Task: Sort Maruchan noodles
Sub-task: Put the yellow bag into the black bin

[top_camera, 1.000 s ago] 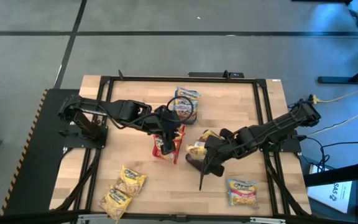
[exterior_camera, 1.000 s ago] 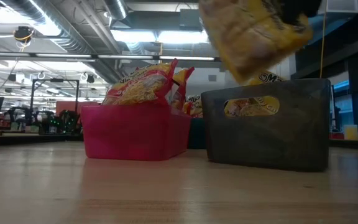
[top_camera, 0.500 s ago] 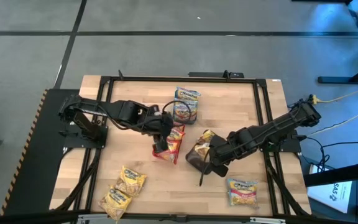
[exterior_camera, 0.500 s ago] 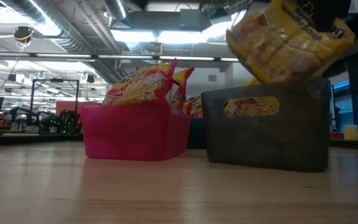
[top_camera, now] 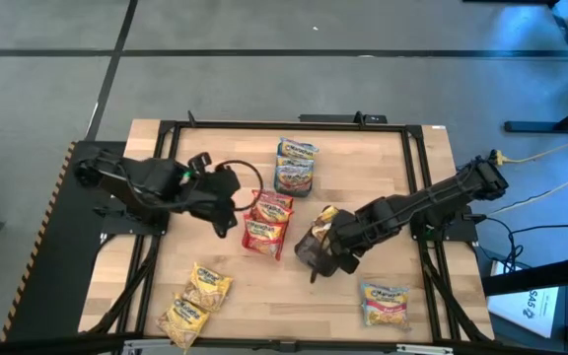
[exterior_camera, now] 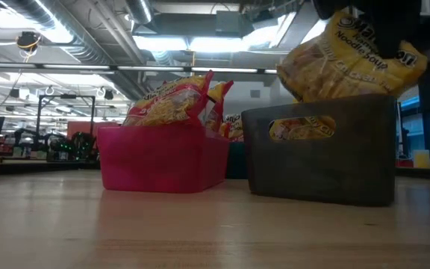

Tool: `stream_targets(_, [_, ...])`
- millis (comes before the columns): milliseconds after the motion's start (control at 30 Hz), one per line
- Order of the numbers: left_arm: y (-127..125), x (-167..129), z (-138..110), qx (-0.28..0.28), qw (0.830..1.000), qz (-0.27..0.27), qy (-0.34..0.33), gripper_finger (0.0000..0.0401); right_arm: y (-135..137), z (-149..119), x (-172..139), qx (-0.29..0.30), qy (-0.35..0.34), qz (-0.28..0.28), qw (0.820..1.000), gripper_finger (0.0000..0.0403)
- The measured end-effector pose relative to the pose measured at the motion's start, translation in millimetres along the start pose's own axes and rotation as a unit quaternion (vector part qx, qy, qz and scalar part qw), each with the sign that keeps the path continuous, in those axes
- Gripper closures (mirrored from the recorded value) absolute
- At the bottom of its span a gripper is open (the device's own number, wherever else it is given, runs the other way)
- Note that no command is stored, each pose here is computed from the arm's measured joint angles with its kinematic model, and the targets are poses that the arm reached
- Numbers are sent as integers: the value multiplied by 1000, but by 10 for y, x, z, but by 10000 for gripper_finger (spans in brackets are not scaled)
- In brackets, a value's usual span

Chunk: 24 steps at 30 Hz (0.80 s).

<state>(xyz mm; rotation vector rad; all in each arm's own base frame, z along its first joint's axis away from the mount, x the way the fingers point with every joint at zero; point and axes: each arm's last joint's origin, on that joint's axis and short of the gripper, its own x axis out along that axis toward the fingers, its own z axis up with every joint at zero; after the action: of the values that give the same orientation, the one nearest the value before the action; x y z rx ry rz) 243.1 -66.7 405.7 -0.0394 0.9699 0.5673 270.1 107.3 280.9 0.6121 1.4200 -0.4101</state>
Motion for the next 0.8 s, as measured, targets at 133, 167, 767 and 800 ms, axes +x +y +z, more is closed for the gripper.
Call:
stream_targets(133, [23,-88,-38,-3,1000,0,-18,315,-32,45,-3,4,20,10,1000,372])
stream_targets(167, [22,-101,-46,-2,1000,-2,-19,315,-34,53,-3,5,25,14,1000,372])
stream_targets(767, [-89,192,-269,11,999,34,31,315,-30,84,-4,-9,12,19,1000,277])
stream_targets(800, [-93,208,-280,10,999,36,33,315,-35,82,-3,-9,13,16,1000,272])
